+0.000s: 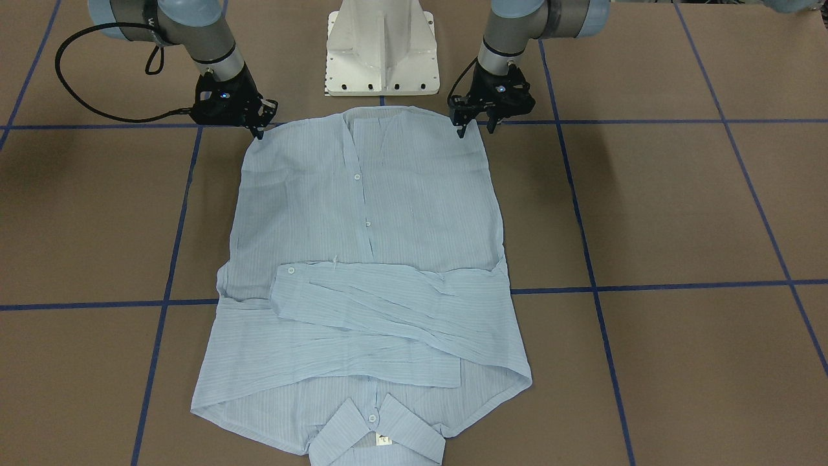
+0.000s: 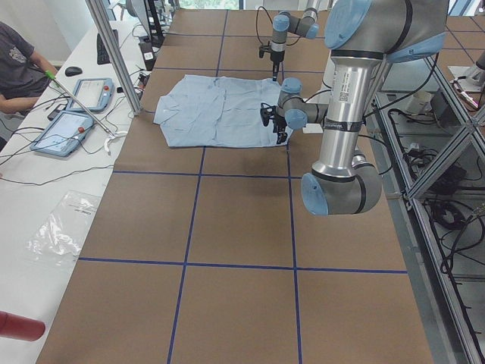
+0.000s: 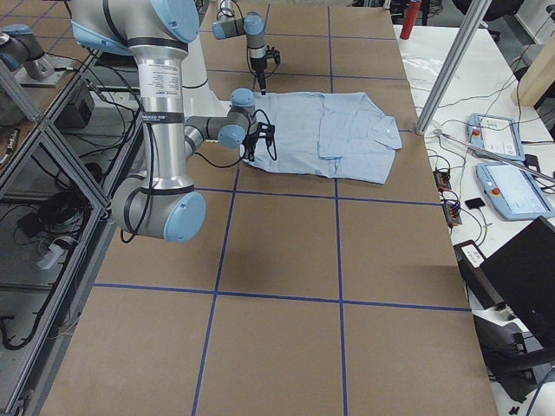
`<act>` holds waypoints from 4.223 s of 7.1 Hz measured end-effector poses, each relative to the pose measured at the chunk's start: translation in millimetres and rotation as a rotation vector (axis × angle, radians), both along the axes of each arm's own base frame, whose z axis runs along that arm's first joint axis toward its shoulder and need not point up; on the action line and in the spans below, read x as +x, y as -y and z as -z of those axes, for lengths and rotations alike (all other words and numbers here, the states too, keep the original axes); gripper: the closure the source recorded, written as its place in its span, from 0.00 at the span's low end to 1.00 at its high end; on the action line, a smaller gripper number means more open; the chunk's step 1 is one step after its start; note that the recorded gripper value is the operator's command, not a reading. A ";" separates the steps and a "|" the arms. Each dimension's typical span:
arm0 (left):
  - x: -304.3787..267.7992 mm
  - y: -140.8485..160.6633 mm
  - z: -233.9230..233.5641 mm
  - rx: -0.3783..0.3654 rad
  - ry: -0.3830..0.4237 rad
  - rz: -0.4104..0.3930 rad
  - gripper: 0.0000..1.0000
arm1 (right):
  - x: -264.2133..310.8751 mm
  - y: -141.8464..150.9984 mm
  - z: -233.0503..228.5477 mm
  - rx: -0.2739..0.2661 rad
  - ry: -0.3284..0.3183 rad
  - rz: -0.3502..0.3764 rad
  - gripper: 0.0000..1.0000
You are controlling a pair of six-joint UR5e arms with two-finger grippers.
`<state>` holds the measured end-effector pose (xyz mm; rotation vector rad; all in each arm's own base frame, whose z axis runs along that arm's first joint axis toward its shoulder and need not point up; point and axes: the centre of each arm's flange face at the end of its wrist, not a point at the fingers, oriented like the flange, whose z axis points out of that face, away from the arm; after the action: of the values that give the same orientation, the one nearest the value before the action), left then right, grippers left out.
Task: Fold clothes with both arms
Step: 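Lower both grippers to the hem corners nearest the robot and grasp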
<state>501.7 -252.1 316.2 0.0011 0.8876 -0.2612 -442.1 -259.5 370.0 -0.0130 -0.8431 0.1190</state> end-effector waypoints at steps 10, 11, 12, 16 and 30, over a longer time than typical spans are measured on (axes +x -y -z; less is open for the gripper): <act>14.6 -29.0 -10.4 -0.012 0.042 -0.058 0.56 | 6.5 8.9 1.8 -0.001 0.004 -0.018 1.00; 15.5 -29.9 -9.3 -0.012 0.040 -0.061 0.59 | 8.1 9.6 3.8 -0.001 0.009 -0.019 1.00; 16.0 -30.2 -9.3 -0.012 0.040 -0.061 0.59 | 9.6 10.2 5.2 -0.001 0.012 -0.020 1.00; 15.8 -30.6 -10.4 -0.013 0.042 -0.062 0.59 | 11.5 12.0 6.0 -0.001 0.014 -0.024 1.00; 13.9 -29.0 -4.7 -0.021 0.033 -0.048 1.00 | 13.0 14.1 4.6 -0.003 0.011 -0.028 1.00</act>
<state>515.5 -223.1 321.0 -0.0355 0.8514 -0.2248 -429.2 -273.6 365.4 -0.0044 -0.8548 0.1467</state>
